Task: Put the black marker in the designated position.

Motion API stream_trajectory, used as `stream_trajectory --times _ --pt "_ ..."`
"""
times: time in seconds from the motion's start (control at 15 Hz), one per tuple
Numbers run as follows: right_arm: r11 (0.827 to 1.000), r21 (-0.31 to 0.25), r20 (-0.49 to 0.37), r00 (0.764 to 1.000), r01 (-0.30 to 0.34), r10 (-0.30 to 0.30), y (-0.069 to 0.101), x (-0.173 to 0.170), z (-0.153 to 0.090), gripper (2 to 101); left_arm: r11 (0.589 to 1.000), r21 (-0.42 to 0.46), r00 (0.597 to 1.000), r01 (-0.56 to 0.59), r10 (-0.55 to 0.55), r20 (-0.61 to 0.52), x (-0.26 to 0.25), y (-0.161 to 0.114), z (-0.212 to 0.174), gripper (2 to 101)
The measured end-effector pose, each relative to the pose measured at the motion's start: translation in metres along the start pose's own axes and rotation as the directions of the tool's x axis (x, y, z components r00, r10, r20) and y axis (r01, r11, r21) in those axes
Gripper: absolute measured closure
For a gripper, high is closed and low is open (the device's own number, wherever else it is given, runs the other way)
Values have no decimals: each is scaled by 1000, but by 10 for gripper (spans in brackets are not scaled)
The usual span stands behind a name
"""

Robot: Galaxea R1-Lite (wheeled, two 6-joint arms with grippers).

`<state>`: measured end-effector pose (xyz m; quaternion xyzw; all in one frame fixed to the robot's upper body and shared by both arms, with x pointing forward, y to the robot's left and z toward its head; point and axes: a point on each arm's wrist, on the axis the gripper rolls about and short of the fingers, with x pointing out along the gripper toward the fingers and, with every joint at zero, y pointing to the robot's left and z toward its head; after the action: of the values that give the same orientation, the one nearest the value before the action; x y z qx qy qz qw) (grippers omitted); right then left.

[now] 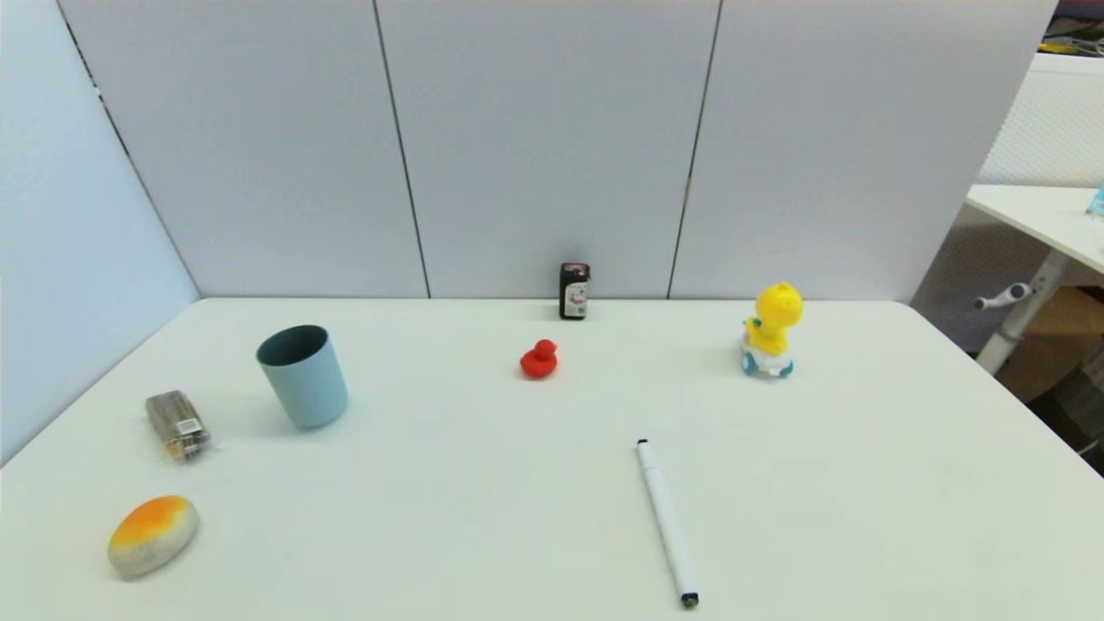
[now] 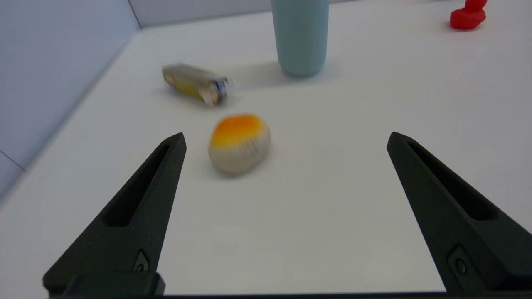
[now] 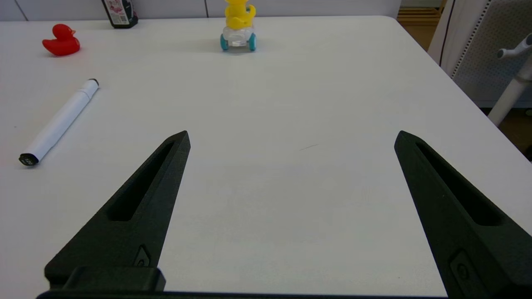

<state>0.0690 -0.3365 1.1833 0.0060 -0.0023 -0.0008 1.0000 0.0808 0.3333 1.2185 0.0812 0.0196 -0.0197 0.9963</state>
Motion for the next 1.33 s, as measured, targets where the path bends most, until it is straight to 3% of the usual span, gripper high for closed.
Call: stream_trajectory --times 0.13,0.33,0.47,0.6,0.73,1.0,1.2,1.33 --pt "1000 0 0 1000 0 0 0 0 0 50 995 91 999 43 -43 -2 10 6 35 53" --pt "1000 0 0 1000 0 0 0 0 0 50 957 219 981 190 -193 -10 37 9 88 53" --pt "1000 0 0 1000 0 0 0 0 0 50 914 256 949 314 -312 -48 64 2 113 53" --pt "1000 0 0 1000 0 0 0 0 0 50 849 276 892 451 -442 -98 89 -16 127 53" --pt "1000 0 0 1000 0 0 0 0 0 49 759 296 813 580 -565 -142 112 -45 138 53" --pt "1000 0 0 1000 0 0 0 0 0 50 609 317 679 727 -706 -202 152 -115 155 53" --pt "1000 0 0 1000 0 0 0 0 0 50 539 312 610 783 -763 -214 178 -172 169 53" --pt "1000 0 0 1000 0 0 0 0 0 50 529 281 586 801 -790 -181 195 -212 180 53"
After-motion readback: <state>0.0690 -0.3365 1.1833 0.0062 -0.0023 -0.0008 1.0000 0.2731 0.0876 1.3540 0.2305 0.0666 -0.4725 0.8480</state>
